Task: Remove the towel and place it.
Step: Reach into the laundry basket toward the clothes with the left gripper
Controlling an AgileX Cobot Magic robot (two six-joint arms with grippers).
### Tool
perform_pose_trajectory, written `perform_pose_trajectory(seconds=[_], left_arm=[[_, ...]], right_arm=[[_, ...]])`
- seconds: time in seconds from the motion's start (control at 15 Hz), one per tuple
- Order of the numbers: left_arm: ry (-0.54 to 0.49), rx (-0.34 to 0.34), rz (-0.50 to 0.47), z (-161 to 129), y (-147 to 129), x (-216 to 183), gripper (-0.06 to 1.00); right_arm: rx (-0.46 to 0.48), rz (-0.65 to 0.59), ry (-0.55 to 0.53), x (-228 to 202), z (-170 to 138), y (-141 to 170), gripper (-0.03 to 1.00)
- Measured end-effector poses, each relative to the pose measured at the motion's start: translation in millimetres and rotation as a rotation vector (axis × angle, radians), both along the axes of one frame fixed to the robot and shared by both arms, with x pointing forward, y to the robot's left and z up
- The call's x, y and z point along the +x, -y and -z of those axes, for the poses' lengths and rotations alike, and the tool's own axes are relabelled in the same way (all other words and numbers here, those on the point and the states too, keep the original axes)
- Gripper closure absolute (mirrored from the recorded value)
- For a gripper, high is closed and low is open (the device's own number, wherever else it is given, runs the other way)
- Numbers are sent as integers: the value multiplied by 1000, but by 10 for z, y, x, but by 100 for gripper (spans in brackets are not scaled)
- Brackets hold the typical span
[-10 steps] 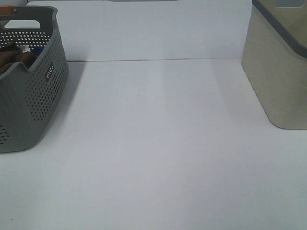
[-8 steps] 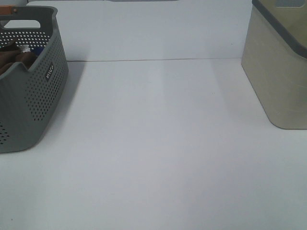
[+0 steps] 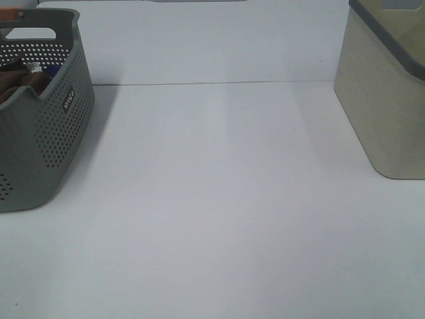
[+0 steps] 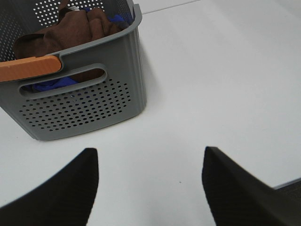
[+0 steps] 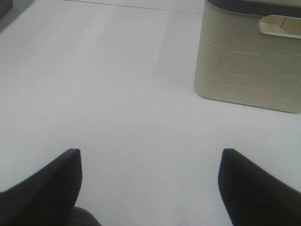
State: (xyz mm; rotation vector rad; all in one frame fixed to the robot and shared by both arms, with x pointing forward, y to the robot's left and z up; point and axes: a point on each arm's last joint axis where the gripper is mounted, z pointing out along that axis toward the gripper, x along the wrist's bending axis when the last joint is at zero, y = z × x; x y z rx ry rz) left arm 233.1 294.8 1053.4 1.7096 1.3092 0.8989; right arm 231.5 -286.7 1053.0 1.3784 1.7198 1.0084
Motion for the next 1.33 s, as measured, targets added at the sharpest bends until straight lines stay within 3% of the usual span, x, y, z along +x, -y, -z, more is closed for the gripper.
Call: perform_pose_trajectory(seconds=[1.33], left_arm=[[0,0,0,0,0,0,33]], right_arm=[[0,0,0,0,0,0,21]])
